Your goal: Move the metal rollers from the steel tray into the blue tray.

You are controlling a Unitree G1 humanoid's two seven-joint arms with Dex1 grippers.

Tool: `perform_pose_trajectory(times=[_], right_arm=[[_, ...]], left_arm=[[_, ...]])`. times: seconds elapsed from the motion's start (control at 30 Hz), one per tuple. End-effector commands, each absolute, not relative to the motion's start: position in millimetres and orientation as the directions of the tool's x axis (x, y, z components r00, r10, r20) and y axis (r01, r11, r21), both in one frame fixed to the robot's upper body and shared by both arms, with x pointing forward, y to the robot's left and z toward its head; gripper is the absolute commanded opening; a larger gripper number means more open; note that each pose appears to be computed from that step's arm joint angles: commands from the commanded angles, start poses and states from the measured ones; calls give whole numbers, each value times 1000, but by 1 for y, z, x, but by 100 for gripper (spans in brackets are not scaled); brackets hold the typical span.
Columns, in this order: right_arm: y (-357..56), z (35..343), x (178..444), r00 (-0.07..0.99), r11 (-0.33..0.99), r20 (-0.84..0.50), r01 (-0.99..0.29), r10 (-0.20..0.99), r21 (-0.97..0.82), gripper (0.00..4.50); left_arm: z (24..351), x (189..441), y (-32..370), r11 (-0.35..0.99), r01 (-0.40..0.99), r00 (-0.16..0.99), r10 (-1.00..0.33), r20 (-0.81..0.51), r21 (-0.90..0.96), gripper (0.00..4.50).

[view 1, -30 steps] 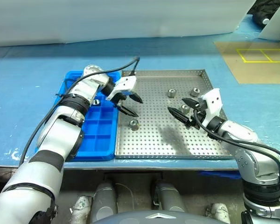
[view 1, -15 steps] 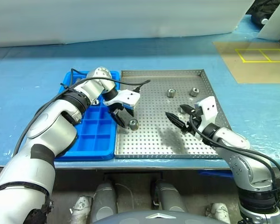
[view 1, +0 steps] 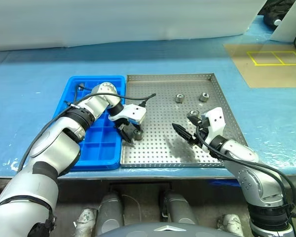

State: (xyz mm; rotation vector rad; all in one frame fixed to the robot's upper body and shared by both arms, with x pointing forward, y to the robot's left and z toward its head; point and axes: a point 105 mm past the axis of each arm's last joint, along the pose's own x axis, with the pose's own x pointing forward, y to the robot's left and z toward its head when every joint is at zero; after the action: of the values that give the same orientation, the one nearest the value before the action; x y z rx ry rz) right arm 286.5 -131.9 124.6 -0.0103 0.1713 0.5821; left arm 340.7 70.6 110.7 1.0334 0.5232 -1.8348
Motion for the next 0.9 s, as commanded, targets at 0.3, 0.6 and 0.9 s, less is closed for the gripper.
perform_pose_trajectory(times=[0.3,0.6,0.9], right_arm=[[-126,136,280,825,831,-119,-556,553,9,385],[-130,137,283,835,841,-116,-541,538,0,385],[-130,138,284,834,839,-118,-544,539,-10,385]], left_arm=[[103,343,57,-468,863,-140,-586,-798,193,334],[103,340,58,-510,828,-158,-611,-776,233,392],[86,355,54,-409,871,-34,-603,-797,272,446]])
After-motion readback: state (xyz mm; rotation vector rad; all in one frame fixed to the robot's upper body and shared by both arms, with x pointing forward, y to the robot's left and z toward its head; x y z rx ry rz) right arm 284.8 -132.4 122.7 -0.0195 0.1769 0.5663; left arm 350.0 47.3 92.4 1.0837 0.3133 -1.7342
